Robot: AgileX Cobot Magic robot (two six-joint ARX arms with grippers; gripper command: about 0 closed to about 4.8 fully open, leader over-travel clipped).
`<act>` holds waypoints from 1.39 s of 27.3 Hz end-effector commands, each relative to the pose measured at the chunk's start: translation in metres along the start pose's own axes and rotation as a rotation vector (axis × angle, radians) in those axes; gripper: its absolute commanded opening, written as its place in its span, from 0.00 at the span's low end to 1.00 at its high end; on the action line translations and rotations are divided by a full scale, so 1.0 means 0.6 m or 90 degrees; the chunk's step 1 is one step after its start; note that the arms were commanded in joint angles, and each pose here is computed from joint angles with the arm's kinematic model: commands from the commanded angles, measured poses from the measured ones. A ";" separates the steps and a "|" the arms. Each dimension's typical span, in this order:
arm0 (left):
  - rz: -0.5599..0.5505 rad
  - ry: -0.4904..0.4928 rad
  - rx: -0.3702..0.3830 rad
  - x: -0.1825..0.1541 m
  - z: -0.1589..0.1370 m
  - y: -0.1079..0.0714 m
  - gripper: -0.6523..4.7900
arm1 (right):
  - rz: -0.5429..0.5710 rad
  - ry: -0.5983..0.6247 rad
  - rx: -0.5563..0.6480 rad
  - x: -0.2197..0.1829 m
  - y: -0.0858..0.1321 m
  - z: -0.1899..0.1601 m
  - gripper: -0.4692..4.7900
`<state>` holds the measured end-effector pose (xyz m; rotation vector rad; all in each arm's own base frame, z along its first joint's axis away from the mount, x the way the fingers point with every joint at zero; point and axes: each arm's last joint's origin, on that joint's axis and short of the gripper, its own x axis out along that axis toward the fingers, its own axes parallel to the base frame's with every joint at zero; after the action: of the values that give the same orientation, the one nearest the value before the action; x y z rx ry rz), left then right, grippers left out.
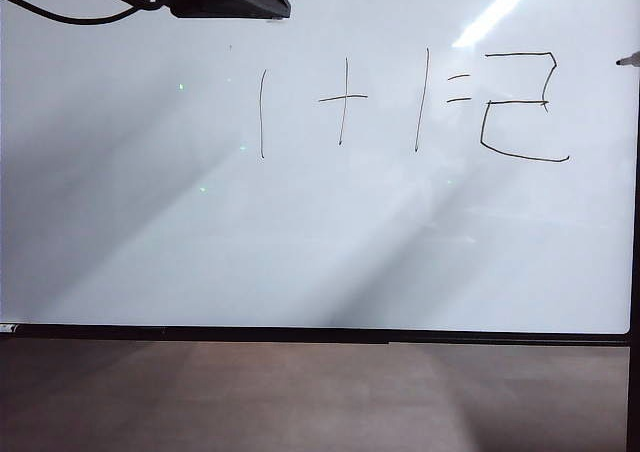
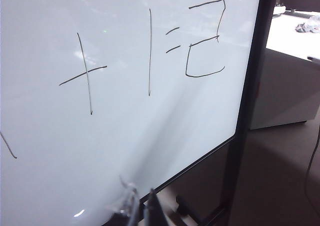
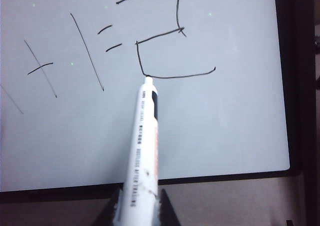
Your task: Reach to the right to find the marker pen, pick it up, and write the answer to the math problem on the whiteboard.
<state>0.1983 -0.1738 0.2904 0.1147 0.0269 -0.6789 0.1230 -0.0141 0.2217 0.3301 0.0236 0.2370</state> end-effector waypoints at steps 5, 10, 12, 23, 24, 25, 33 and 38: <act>-0.001 -0.011 0.001 -0.001 0.005 0.000 0.17 | 0.019 -0.049 -0.023 -0.022 0.016 0.012 0.08; -0.001 -0.011 0.001 -0.001 0.005 0.000 0.17 | 0.028 -0.075 -0.037 -0.031 0.022 0.017 0.08; 0.000 -0.010 0.002 -0.001 0.005 0.000 0.17 | 0.031 -0.082 -0.041 -0.034 0.024 0.018 0.08; 0.258 0.141 0.007 -0.071 -0.003 0.072 0.17 | 0.030 -0.090 -0.044 -0.036 0.026 0.020 0.08; 0.273 0.161 -0.019 -0.097 -0.007 0.089 0.17 | 0.030 -0.090 -0.044 -0.036 0.026 0.020 0.08; 0.291 0.170 -0.036 -0.120 -0.011 0.100 0.17 | 0.030 -0.090 -0.044 -0.036 0.026 0.020 0.08; 0.486 0.068 -0.049 -0.283 -0.080 0.114 0.17 | 0.030 -0.090 -0.044 -0.036 0.026 0.019 0.08; 0.522 -0.017 -0.103 -0.318 -0.134 0.099 0.17 | 0.030 -0.090 -0.044 -0.036 0.025 0.019 0.08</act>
<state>0.0889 0.0000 0.2351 0.0027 0.0161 0.1560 0.0996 -0.0091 0.2349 0.2838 -0.1132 0.2546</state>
